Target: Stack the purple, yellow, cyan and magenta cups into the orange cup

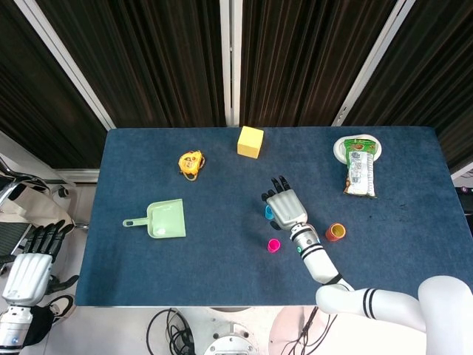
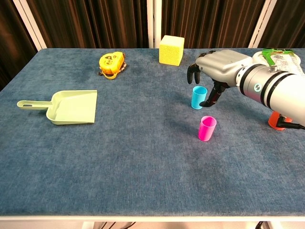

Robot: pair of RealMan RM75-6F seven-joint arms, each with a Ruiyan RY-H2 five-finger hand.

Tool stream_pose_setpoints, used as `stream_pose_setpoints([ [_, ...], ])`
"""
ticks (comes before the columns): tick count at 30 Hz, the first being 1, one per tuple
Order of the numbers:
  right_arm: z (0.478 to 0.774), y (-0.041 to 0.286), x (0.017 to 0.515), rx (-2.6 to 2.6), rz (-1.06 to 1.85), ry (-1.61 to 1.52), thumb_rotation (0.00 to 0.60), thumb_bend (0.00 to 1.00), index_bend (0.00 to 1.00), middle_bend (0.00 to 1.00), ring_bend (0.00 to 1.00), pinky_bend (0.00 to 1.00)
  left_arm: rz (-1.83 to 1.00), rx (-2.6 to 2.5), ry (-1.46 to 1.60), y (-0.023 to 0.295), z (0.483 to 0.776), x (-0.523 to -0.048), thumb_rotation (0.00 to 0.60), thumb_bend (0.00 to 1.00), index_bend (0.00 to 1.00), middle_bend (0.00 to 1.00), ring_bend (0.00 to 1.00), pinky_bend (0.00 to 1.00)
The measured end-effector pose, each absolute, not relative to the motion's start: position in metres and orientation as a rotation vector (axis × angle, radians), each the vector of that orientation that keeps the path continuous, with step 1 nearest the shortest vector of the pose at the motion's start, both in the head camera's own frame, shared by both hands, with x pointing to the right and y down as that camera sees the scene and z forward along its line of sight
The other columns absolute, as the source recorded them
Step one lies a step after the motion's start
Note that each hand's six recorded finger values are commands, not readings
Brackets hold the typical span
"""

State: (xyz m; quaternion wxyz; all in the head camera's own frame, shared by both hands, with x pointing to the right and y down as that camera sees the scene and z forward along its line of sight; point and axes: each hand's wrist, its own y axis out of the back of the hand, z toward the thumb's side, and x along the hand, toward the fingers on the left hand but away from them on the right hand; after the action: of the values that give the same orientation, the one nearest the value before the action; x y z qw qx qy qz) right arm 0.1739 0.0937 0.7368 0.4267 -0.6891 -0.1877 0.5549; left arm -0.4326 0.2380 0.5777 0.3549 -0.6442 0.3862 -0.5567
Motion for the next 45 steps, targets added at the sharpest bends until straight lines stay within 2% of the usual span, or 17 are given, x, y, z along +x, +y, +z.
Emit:
stream_pose_setpoints([
  [7,0.741,0.094,0.173,-1.703,1.401,-0.462,0.6,0.21,0.4,0.39,0.09,0.0,-1.442,-1.664,1.0,0.238,0.577,-0.433,0.6,0.01,0.0,0.0,0.0,0.0],
  [14,0.742,0.094,0.172,-1.687,1.396,-0.473,0.6,0.26,0.51,0.47,0.15,0.0,-1.447,-1.662,1.0,0.238,0.577,-0.435,0.6,0.01,0.0,0.0,0.0,0.0],
  [22,0.735,0.091,0.177,-1.678,1.387,-0.495,0.6,0.26,0.53,0.49,0.16,0.0,-1.448,-1.662,1.001,0.238,0.577,-0.435,0.6,0.01,0.0,0.0,0.0,0.0],
  [29,0.698,0.079,0.197,-1.67,1.348,-0.575,0.6,0.26,0.55,0.51,0.17,0.0,-1.442,-1.664,0.997,0.237,0.577,-0.433,0.6,0.01,0.0,0.0,0.0,0.0],
  [35,0.657,0.074,0.238,-1.634,1.341,-0.633,0.6,0.26,0.56,0.52,0.17,0.0,-1.439,-1.664,0.991,0.236,0.578,-0.43,0.6,0.01,0.0,0.0,0.0,0.0],
  [40,0.632,0.086,0.28,-1.6,1.371,-0.634,0.6,0.27,0.56,0.52,0.17,0.0,-1.435,-1.664,0.982,0.234,0.579,-0.427,0.6,0.01,0.0,0.0,0.0,0.0],
  [45,0.626,0.105,0.315,-1.583,1.444,-0.584,0.6,0.27,0.56,0.52,0.17,0.0,-1.433,-1.669,0.968,0.234,0.581,-0.423,0.6,0.01,0.0,0.0,0.0,0.0],
])
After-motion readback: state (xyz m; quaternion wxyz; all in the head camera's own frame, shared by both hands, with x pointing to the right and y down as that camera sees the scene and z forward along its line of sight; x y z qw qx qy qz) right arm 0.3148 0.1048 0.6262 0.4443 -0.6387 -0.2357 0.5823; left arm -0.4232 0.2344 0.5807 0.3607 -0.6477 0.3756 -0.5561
